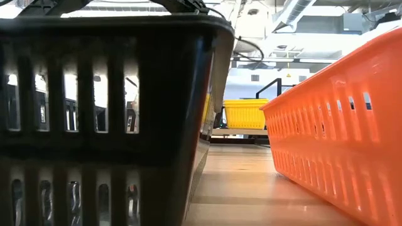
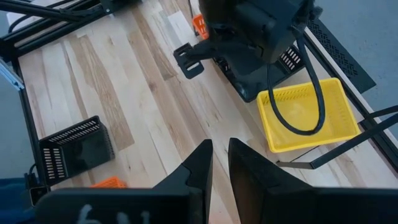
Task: Stack baskets on shelf by color
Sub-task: Adjust the stacked black basket on the shelf, then adjust the stacked yellow basket on the shelf
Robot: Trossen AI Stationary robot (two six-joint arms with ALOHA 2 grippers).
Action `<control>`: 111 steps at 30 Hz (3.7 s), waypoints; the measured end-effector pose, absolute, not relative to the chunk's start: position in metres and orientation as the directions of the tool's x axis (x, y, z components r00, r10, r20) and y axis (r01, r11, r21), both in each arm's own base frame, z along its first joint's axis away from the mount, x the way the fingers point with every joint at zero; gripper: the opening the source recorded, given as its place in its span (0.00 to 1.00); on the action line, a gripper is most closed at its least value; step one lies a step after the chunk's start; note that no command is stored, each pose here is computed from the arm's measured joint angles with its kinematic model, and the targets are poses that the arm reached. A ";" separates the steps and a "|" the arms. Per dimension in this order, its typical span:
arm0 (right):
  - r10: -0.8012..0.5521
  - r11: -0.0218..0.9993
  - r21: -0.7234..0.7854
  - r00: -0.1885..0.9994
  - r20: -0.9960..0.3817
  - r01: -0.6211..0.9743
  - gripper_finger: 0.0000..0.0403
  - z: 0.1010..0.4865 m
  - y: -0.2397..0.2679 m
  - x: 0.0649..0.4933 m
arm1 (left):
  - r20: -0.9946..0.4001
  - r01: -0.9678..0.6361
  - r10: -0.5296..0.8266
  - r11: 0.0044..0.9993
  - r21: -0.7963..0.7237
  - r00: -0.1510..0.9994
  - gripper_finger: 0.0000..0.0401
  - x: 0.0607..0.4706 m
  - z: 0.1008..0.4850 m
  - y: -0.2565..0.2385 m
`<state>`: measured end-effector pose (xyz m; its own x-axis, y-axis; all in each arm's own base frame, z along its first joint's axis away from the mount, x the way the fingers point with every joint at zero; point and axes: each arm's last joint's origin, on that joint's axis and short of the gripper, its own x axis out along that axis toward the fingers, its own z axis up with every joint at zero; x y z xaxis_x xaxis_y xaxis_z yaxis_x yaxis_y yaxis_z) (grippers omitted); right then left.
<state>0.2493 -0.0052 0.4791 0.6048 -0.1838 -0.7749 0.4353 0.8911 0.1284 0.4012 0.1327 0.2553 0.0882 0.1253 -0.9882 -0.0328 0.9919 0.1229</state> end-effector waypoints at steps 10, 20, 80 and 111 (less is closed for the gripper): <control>-0.186 0.890 0.130 0.607 -0.773 0.438 0.18 0.479 -0.006 0.249 | -0.916 0.013 0.194 0.977 0.212 0.351 0.00 0.414 0.286 0.126; -0.186 0.887 0.136 0.609 -0.771 0.442 0.18 0.479 -0.006 0.250 | -0.832 0.054 0.162 0.973 0.223 0.530 0.00 0.430 0.294 0.127; -0.267 0.859 0.021 0.483 -0.834 0.511 0.08 0.453 -0.056 0.290 | -0.724 -0.489 0.523 0.823 0.289 0.450 0.00 0.166 0.478 0.053; 0.005 0.899 0.065 0.139 -0.990 0.432 0.45 0.331 -0.108 0.380 | -0.727 -0.637 0.455 0.770 0.032 0.514 0.00 0.053 0.420 0.018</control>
